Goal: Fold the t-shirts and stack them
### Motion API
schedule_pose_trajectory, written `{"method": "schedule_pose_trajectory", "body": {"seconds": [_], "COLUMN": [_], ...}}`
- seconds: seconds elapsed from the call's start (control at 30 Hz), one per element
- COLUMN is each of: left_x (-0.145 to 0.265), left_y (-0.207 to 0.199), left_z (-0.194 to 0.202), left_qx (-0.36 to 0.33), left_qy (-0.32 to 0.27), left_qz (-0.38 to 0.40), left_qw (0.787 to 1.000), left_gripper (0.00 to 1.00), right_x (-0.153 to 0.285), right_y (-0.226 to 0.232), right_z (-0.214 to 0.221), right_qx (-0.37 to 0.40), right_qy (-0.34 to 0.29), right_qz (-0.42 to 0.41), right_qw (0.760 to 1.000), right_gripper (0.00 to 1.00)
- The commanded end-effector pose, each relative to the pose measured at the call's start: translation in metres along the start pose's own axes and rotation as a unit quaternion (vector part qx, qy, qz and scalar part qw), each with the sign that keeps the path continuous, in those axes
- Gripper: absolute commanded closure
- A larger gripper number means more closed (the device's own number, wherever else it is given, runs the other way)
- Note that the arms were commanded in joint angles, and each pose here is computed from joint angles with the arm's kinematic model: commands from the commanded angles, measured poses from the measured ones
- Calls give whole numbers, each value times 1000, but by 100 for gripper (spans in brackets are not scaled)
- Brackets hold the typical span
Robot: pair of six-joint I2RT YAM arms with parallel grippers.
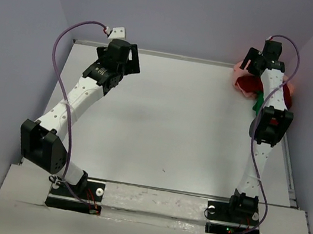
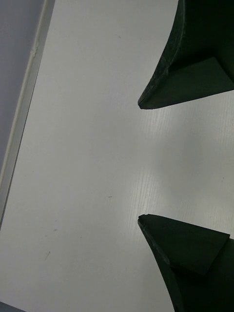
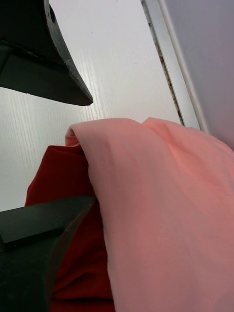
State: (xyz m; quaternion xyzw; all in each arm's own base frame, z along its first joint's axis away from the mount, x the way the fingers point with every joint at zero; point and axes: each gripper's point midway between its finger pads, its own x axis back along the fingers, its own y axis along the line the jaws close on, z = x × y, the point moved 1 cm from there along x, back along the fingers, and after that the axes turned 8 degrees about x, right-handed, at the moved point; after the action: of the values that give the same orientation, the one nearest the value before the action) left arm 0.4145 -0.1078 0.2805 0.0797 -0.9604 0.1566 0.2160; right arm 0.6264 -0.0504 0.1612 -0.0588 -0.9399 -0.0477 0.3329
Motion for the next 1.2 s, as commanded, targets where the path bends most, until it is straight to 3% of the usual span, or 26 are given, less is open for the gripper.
{"method": "schedule_pose_trajectory", "body": {"seconds": [0.0,0.1,0.37,0.43,0.47,0.5,0.6,0.7,0.97,1.17], "left_x": [8,8,10,10,9,9,6,4,8,7], "left_y": [-6,-8,-12,-11,-12,-11,-12,-13,-11,-15], "left_z": [-6,-2,0,1,1,1,7,13,11,22], "left_qx": [0,-3,-11,-11,-11,-11,-13,-17,-18,-21], "left_qy": [-15,-10,-9,-9,-10,-10,-3,4,-1,7], "left_qz": [17,16,15,15,15,15,16,15,14,16], "left_qw": [1000,1000,1000,1000,1000,1000,1000,1000,1000,1000], "left_gripper": [1,1,1,1,1,1,1,1,1,1], "right_x": [-2,-11,-29,-31,-32,-34,-37,-41,-32,3], "right_y": [5,1,7,8,8,8,9,3,-4,-5], "right_z": [-16,-13,-2,0,-2,0,0,4,-11,-47], "right_qx": [9,8,-2,-1,1,1,2,7,6,8], "right_qy": [-25,-24,-18,-17,-20,-19,-21,-18,-38,-82], "right_qz": [-22,-25,-43,-47,-47,-47,-50,-35,-11,-5], "right_qw": [999,999,999,999,999,999,999,999,999,997], "right_gripper": [23,28,26,29,34,55,83,100,100,100]}}
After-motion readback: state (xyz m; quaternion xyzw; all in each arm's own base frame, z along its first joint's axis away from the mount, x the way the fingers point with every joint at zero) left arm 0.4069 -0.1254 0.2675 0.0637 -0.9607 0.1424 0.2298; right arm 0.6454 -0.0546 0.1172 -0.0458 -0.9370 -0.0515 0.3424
